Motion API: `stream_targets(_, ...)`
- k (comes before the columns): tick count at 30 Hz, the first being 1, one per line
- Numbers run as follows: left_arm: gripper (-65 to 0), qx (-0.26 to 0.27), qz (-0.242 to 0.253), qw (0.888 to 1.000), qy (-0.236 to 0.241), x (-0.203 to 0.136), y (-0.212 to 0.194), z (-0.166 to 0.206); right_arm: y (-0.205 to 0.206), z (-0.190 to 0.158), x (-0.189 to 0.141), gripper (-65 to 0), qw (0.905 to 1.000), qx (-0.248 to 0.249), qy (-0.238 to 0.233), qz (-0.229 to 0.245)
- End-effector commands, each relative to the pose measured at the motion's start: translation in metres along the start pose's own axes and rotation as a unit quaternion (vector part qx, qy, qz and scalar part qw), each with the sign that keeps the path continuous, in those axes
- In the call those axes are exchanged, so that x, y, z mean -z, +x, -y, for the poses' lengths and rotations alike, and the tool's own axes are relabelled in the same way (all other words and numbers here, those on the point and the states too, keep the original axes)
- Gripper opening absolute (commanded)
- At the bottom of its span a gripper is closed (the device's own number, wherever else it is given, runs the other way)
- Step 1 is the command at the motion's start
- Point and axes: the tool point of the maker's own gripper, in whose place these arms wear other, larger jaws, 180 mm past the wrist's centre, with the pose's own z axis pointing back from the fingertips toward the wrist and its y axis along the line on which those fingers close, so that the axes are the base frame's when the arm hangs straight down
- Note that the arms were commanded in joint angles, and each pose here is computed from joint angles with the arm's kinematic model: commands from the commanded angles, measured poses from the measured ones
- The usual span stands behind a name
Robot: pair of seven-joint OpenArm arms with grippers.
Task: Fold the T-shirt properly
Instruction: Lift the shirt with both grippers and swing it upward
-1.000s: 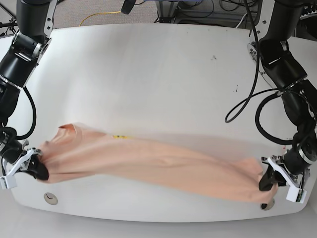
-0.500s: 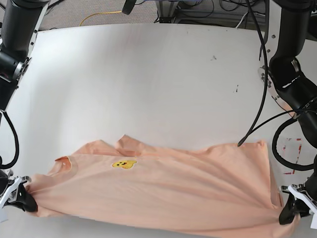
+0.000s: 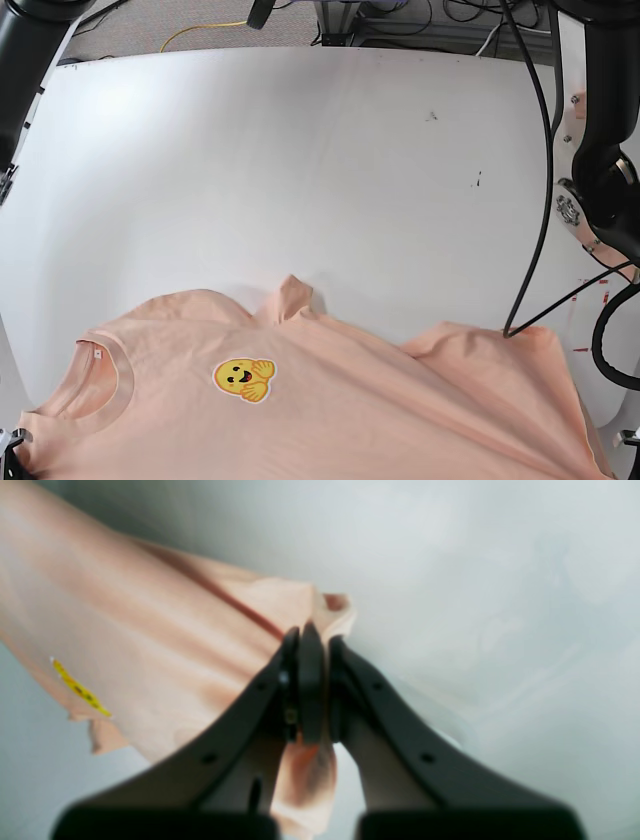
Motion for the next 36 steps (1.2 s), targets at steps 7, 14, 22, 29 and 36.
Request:
stream_targets(7, -65.0, 0.018, 0.086, 0.996, 0.021, -0.018, 0.078, -0.021, 0.025, 0.008, 0.002, -65.0, 0.9998, -0.018, -0.003, -0.001)
stream_targets(14, -65.0, 0.004, 0.107, 0.994, 0.02, -0.017, 0.107, -0.04, 0.009, -0.01, 0.02, -65.0, 0.9981, -0.039, 0.019, -0.043)
stream_targets(22, -65.0, 0.01, 0.069, 0.997, 0.013, -0.007, 0.076, -0.036, 0.007, -0.007, 0.019, -65.0, 0.998, -0.04, 0.014, -0.047)
stream_targets(29, -65.0, 0.041, 0.046, 0.998, 0.019, -0.013, 0.045, -0.018, 0.002, 0.007, 0.006, -65.0, 0.9978, -0.038, -0.005, -0.054)
stream_targets(36, -65.0, 0.036, -0.008, 0.999, 0.01, -0.007, -0.009, -0.008, -0.002, 0.016, -0.003, -65.0, 0.9975, -0.037, -0.018, -0.057)
